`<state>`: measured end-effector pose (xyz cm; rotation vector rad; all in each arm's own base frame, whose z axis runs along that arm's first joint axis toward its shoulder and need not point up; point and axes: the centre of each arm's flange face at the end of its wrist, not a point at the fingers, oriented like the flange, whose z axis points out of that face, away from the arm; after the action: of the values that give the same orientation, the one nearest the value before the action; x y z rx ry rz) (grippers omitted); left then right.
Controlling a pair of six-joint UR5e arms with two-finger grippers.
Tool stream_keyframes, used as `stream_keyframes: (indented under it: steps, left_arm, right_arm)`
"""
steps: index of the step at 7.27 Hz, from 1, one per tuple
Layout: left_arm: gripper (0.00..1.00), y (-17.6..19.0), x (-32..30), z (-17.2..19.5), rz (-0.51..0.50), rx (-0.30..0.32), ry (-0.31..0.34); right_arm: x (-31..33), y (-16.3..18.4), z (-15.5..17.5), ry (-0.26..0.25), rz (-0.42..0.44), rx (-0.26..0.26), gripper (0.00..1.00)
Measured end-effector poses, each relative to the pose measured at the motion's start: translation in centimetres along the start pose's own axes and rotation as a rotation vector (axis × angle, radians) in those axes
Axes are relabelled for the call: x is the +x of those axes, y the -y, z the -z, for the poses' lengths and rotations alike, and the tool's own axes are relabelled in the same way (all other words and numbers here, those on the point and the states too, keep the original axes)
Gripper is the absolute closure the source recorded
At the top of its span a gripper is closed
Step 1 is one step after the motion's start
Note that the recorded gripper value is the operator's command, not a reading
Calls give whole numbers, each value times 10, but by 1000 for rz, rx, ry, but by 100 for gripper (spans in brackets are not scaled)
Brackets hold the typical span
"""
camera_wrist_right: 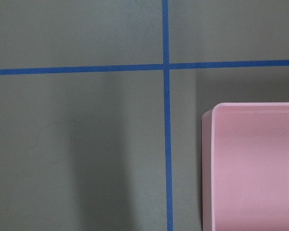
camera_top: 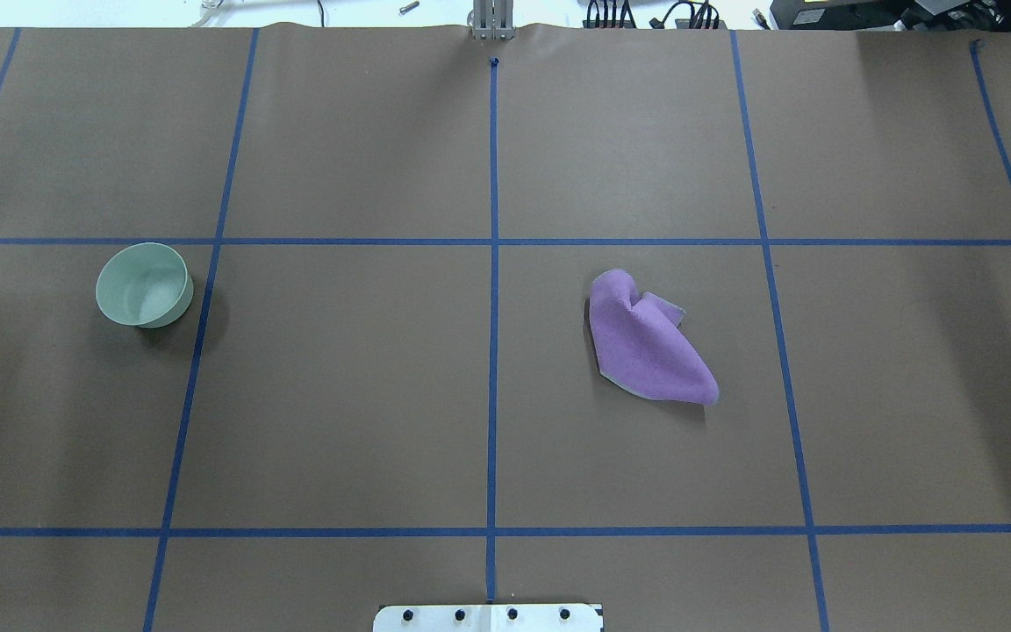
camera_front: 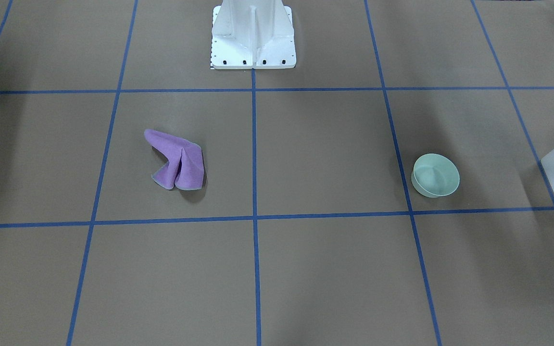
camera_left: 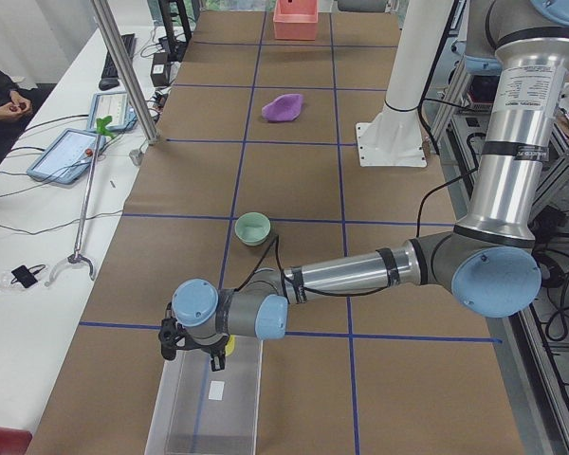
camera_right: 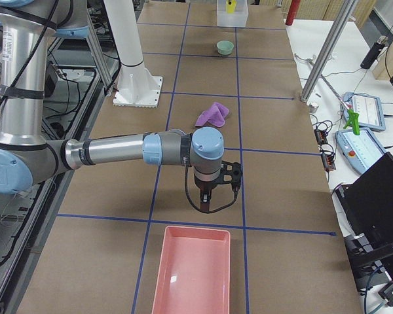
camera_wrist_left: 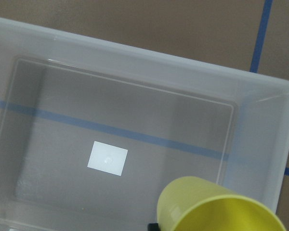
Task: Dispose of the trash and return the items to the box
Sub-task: 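Lower the yellow cup into the clear bin and open the left gripper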
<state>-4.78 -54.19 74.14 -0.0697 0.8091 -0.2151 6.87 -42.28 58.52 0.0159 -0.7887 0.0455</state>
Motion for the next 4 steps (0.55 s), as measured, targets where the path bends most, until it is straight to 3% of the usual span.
stream_keyframes:
  steps: [4]
  left_arm:
    - [100, -6, -4, -34, -46, -16, 9]
  right_arm:
    - [-1, 0, 0, 0, 3, 0, 0]
